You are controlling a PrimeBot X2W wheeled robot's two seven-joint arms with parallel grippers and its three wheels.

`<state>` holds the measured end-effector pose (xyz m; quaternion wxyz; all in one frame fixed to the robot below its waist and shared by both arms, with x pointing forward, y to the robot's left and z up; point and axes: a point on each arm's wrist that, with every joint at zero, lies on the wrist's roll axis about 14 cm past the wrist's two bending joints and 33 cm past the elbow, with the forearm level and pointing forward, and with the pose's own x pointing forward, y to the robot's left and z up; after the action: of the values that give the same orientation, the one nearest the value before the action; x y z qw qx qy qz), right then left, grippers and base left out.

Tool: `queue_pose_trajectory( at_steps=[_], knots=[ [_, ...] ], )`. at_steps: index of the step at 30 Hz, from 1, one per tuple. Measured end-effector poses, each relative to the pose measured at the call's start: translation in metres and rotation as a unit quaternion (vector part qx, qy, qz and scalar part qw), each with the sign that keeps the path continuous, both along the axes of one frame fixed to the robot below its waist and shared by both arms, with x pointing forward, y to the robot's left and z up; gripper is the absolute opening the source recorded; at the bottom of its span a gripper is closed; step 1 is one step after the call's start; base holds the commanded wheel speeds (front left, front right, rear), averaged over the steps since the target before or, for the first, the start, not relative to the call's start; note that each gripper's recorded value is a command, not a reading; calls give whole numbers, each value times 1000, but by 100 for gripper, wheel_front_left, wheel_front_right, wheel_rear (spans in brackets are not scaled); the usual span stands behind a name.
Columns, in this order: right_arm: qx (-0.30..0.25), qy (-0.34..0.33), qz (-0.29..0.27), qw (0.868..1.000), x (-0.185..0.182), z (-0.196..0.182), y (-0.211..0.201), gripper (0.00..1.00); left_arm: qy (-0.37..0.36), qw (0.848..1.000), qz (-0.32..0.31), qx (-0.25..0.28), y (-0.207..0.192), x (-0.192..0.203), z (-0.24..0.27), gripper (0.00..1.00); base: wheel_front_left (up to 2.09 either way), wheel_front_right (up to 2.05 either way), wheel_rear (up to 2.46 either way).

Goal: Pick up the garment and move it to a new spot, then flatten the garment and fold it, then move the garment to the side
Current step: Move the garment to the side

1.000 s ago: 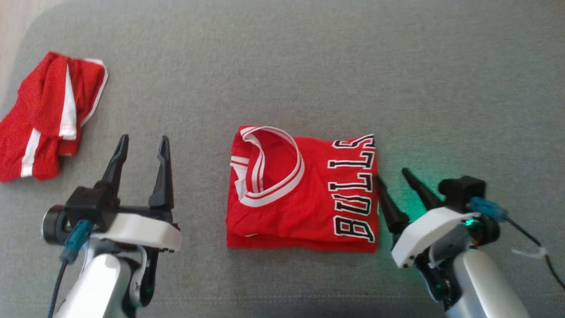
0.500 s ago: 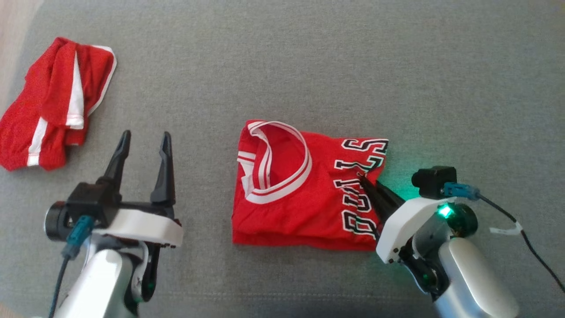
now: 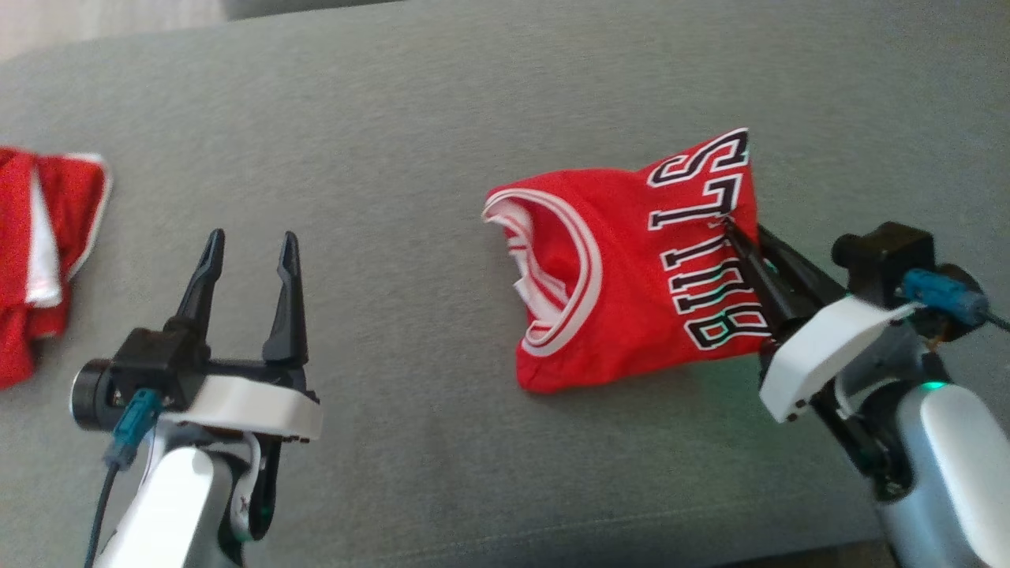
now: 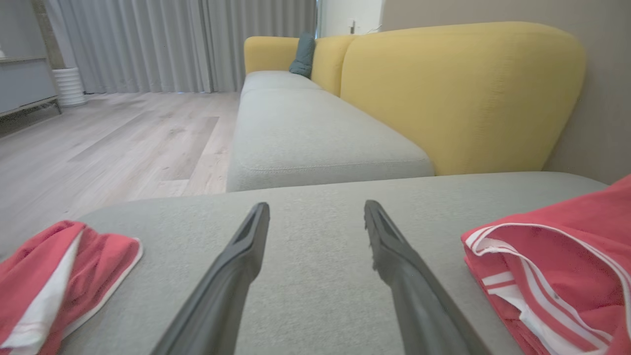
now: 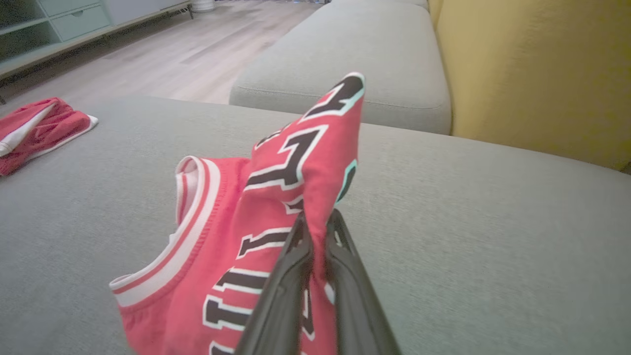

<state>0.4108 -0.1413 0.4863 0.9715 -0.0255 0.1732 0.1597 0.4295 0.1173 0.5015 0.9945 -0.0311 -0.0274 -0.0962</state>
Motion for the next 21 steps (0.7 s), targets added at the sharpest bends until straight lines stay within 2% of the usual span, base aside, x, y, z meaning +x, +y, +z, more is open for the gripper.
queue_pose_trajectory(
  at_steps=[4,9,11,21],
  knots=[
    [-14,5,-37,999,-10,3,-31,0,-11,999,-33,-7,-24,4,6,100,0,0,0],
    [-21,32,-78,996,-21,-10,-61,0,-17,997,-70,-14,-50,8,8,100,0,0,0],
    [-30,39,-108,993,-23,-15,-86,0,-19,996,-88,-15,-62,11,8,100,0,0,0],
    [-86,-1,-232,969,14,7,-202,0,-43,981,-185,-29,-123,39,10,100,0,0,0]
  ],
)
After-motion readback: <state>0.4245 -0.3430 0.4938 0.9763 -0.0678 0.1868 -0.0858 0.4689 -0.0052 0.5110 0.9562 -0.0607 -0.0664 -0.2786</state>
